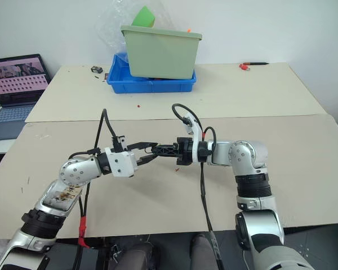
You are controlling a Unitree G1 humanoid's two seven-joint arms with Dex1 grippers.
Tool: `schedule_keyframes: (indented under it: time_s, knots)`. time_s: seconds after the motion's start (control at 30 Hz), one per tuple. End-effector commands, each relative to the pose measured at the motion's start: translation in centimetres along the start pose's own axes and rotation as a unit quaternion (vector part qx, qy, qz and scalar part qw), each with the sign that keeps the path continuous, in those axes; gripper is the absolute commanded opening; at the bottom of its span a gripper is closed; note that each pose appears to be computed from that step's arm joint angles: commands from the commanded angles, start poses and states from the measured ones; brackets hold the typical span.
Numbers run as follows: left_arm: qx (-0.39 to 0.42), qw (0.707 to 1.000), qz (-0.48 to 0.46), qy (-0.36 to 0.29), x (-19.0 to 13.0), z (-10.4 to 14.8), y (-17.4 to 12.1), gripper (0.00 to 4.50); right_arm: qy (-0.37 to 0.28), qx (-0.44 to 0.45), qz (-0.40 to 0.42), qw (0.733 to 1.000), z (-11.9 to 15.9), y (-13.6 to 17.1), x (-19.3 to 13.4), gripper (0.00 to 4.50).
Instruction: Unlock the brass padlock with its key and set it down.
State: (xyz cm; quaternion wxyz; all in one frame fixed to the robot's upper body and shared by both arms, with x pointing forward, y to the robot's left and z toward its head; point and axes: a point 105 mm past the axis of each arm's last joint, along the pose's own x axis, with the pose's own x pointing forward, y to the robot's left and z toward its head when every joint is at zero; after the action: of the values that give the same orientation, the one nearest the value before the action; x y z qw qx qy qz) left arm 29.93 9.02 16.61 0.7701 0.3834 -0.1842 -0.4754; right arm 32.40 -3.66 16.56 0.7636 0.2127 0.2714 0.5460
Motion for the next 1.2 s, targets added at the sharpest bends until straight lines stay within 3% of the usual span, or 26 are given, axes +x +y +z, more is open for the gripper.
schedule_keyframes:
  time_s: [0.03,0.57,0.73,0.87,1.0,1.17,1.2]
  knots:
    - [0.020,0.996,-0.022,-0.080,-0.1,3.6,-0.5,0.81,-0.069,-0.021,-0.066,0.995,3.1,-1.8,-2.4,0.16]
    - [0.126,0.980,-0.095,-0.120,0.6,5.0,-1.5,0.81,-0.074,-0.018,-0.067,0.995,3.1,-1.7,-2.5,0.15]
    - [0.133,0.978,-0.095,-0.130,0.5,5.4,-1.1,3.04,-0.076,-0.015,-0.069,0.995,3.0,-1.8,-2.5,0.15]
    - [0.142,0.977,-0.094,-0.128,0.4,5.3,-1.0,4.47,-0.080,-0.013,-0.073,0.994,3.1,-1.8,-2.5,0.15]
    - [0.106,0.985,-0.071,-0.116,0.2,4.8,0.0,4.50,-0.080,-0.013,-0.074,0.994,3.1,-1.9,-2.6,0.15]
    - [-0.080,0.992,-0.059,-0.077,-0.7,3.1,1.1,4.50,-0.077,-0.012,-0.074,0.994,3.0,-2.0,-2.8,0.15]
    - [-0.134,0.986,-0.075,-0.068,-1.0,2.9,0.8,4.25,-0.075,-0.011,-0.071,0.995,2.9,-1.9,-2.8,0.15]
